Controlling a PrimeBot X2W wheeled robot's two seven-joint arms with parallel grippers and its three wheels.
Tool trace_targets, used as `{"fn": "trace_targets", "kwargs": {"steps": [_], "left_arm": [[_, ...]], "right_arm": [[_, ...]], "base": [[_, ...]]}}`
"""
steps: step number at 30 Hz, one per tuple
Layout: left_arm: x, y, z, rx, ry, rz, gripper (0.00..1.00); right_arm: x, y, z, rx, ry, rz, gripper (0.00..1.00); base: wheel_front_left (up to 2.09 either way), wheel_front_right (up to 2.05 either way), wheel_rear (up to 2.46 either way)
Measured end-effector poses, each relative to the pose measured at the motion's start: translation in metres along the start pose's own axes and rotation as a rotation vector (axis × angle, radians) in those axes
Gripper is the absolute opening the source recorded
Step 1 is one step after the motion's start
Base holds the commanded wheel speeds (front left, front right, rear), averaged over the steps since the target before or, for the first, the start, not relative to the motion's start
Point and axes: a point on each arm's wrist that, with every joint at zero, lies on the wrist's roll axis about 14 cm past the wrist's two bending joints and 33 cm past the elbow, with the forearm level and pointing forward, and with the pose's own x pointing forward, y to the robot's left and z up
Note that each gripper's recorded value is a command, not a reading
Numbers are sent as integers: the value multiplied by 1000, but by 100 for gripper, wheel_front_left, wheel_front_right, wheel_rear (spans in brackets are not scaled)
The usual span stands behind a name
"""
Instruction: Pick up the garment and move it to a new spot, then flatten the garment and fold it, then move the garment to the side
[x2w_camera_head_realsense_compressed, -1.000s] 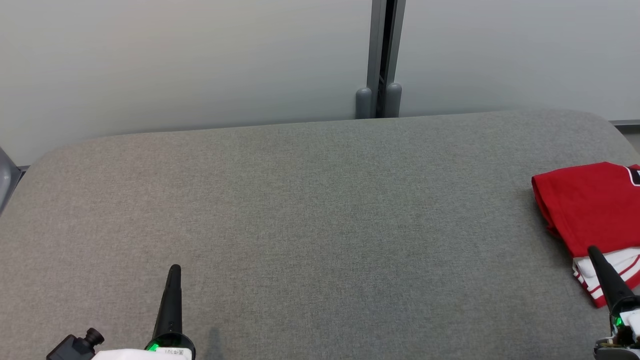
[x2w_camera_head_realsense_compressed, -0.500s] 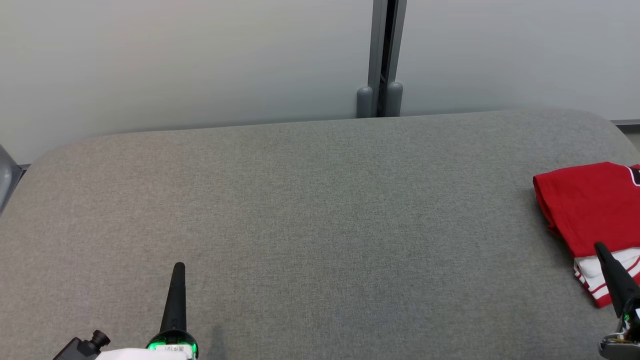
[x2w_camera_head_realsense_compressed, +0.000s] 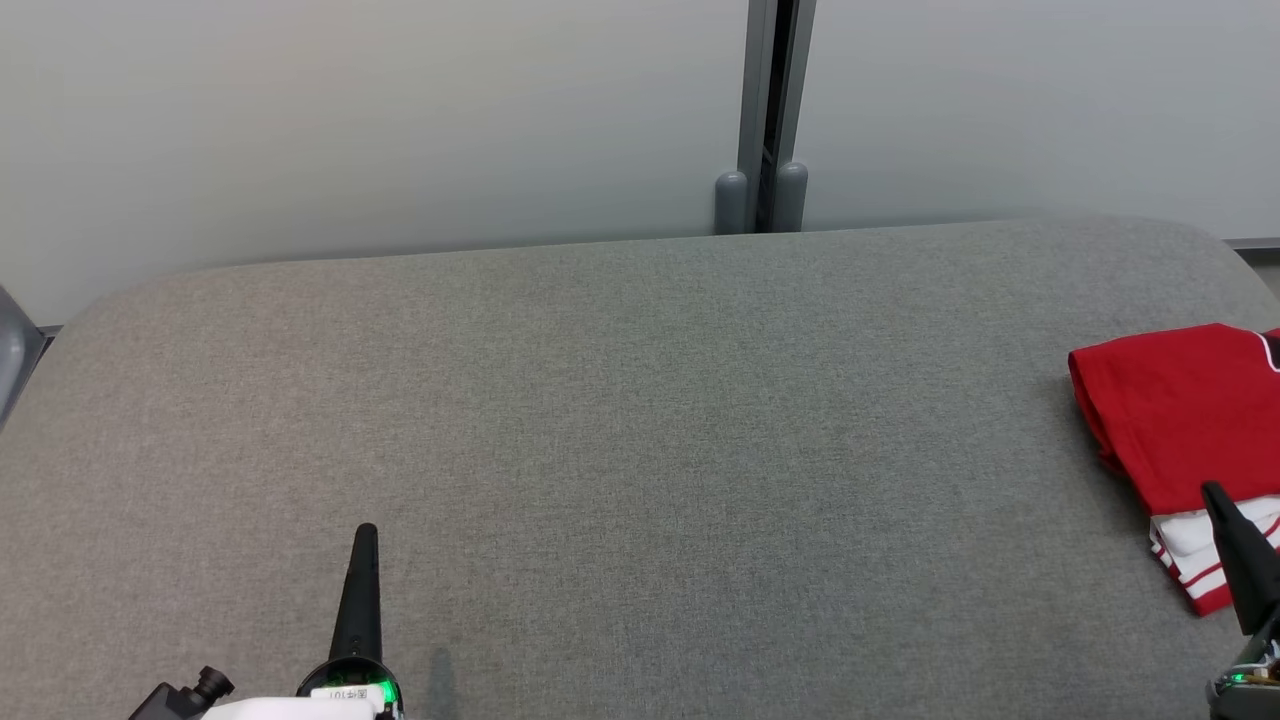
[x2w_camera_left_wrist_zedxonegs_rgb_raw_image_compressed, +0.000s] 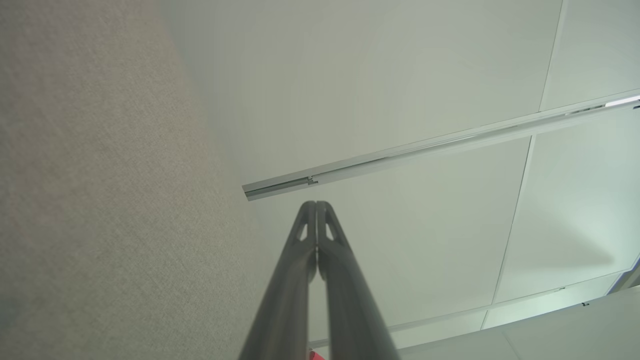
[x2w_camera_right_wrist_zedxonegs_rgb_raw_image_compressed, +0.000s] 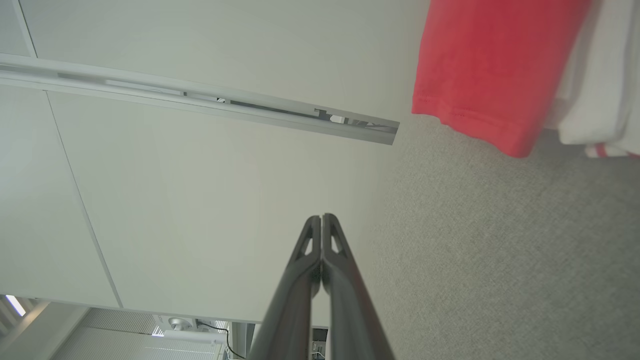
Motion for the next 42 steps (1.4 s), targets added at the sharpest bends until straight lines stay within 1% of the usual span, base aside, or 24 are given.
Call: {"fn": "trace_targets", "kwargs": {"steps": [22,42], "left_arm": [[2,0,-5,-152,-26,9,0],[2,0,-5,-155,-27,7,0]], "right_arm": [[1,4,7,146,-5,50,0],[1,4,7,150,-8,52,0]], "base": [[0,0,0],[0,0,0]]}}
